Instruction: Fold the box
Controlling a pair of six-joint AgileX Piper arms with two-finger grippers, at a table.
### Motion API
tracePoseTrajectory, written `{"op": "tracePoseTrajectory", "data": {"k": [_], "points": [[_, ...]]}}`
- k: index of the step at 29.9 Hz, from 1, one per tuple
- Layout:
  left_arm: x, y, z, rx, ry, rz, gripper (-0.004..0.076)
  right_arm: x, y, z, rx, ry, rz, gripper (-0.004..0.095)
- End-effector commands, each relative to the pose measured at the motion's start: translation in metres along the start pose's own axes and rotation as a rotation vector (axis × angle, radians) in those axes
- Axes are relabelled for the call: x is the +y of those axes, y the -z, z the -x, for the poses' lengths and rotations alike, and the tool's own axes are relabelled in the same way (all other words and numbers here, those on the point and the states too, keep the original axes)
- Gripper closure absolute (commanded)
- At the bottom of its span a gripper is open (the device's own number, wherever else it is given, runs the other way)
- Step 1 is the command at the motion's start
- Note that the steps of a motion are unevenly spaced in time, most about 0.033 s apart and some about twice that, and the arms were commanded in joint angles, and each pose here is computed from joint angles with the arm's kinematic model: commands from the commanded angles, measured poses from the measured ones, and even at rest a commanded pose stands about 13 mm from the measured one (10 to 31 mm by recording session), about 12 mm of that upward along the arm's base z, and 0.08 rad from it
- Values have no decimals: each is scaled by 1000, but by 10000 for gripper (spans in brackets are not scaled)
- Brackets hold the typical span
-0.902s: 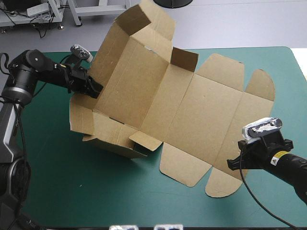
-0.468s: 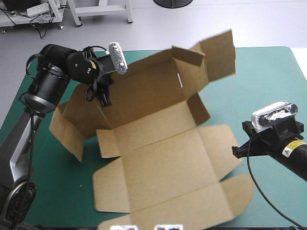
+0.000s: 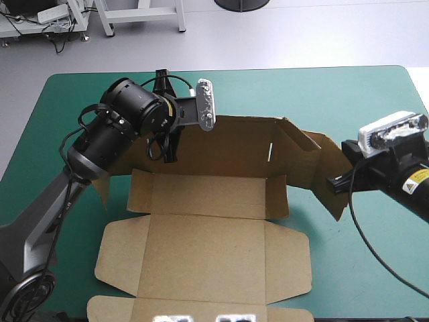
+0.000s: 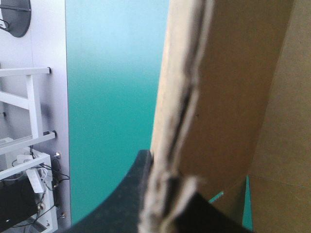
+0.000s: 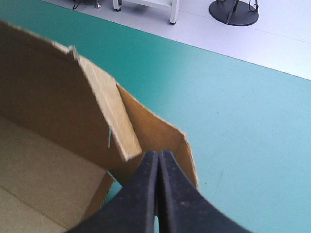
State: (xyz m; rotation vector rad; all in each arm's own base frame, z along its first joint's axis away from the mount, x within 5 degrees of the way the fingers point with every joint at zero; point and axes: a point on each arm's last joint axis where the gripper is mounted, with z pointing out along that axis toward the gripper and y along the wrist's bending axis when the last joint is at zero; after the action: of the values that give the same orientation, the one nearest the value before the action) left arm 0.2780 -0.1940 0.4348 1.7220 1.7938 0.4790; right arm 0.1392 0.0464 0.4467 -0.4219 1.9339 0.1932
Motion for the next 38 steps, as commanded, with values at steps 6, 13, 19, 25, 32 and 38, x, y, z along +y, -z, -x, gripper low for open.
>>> {"op": "tracePoseTrajectory", "data": {"k": [6, 13, 19, 25, 32, 38], "points": [[2, 40, 21, -148, 10, 165, 733, -11, -13, 59, -95, 59, -53, 928], [6, 54, 41, -213, -23, 374, 733, -16, -39, 84, -62, 71, -47, 928], [14, 59, 45, -203, -77, 520, 733, -17, -46, 92, -52, 82, -40, 928], [7, 32, 45, -137, -124, 628, 733, -17, -46, 93, -60, 87, -43, 928], [-18, -11, 43, -107, -127, 643, 733, -19, -51, 93, -47, 92, -54, 928], [-42, -35, 31, -97, -66, 612, 733, -26, -72, 88, 10, 62, -58, 928]]}}
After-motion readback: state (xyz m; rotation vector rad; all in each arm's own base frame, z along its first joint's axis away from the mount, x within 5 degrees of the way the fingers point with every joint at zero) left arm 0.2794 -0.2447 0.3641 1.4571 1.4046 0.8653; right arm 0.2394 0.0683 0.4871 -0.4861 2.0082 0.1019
